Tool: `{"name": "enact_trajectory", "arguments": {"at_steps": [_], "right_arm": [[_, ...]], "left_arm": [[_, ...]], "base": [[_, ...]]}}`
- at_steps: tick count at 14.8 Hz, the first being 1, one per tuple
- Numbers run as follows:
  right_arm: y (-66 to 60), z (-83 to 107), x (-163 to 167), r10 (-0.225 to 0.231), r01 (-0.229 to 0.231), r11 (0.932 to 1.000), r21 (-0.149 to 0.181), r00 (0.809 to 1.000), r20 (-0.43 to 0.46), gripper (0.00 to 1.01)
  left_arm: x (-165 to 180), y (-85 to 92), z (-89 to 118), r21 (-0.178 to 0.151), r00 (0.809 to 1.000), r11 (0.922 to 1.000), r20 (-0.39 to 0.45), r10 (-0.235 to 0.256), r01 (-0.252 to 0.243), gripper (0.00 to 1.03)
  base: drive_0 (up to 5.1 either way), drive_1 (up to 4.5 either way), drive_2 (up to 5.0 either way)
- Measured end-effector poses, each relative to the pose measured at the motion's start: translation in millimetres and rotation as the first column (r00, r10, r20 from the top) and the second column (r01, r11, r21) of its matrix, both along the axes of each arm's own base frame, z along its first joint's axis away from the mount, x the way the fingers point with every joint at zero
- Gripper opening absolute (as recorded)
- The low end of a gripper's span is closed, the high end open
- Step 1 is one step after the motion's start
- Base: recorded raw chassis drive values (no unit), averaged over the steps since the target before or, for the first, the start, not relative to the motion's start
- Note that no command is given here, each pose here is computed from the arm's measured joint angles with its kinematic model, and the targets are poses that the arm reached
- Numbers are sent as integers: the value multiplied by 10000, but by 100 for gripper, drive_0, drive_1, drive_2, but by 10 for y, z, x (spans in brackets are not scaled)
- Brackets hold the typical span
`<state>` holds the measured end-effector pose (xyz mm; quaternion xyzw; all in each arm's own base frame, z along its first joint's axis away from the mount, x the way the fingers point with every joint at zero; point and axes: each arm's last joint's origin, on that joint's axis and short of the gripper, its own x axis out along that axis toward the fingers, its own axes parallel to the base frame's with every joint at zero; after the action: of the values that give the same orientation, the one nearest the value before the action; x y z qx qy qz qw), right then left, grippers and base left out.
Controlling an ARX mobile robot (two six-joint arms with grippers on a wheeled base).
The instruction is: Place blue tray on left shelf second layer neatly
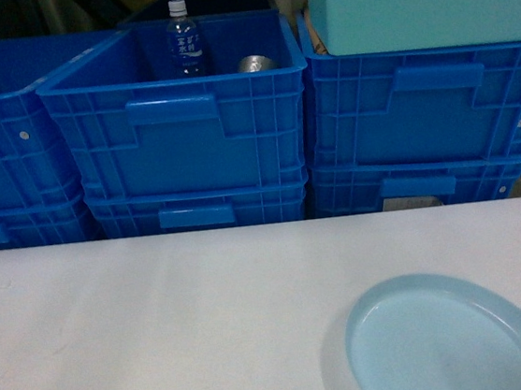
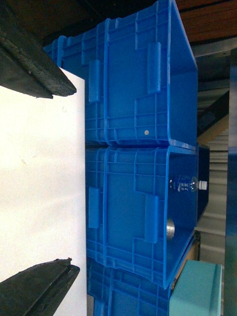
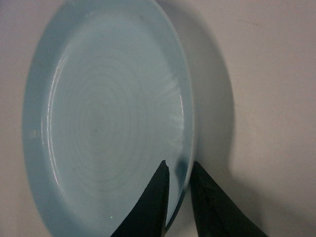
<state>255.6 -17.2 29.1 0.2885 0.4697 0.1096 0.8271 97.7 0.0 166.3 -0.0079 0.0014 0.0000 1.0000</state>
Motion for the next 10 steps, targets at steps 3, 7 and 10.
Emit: {"name": "enact_trajectory", "arguments": {"at_steps": [3, 7, 10], "right_arm": [[-11, 47, -48, -257, 255, 9996, -125, 9996, -138, 2], [44, 1534, -149, -301, 982, 9831, -1545, 9192, 3925, 2], [200, 2063, -570, 590, 1637, 9384, -3044, 7920, 6076, 2]], "left_arm": [[0, 0, 0, 0, 10000, 10000, 0, 0, 0, 98], [0, 0, 0, 4, 10000, 10000, 4, 0, 0, 98], [0, 0, 0, 4, 10000, 10000, 4, 4, -4, 98]], "base": [[0, 0, 0], [0, 0, 0], [0, 0, 0]]}}
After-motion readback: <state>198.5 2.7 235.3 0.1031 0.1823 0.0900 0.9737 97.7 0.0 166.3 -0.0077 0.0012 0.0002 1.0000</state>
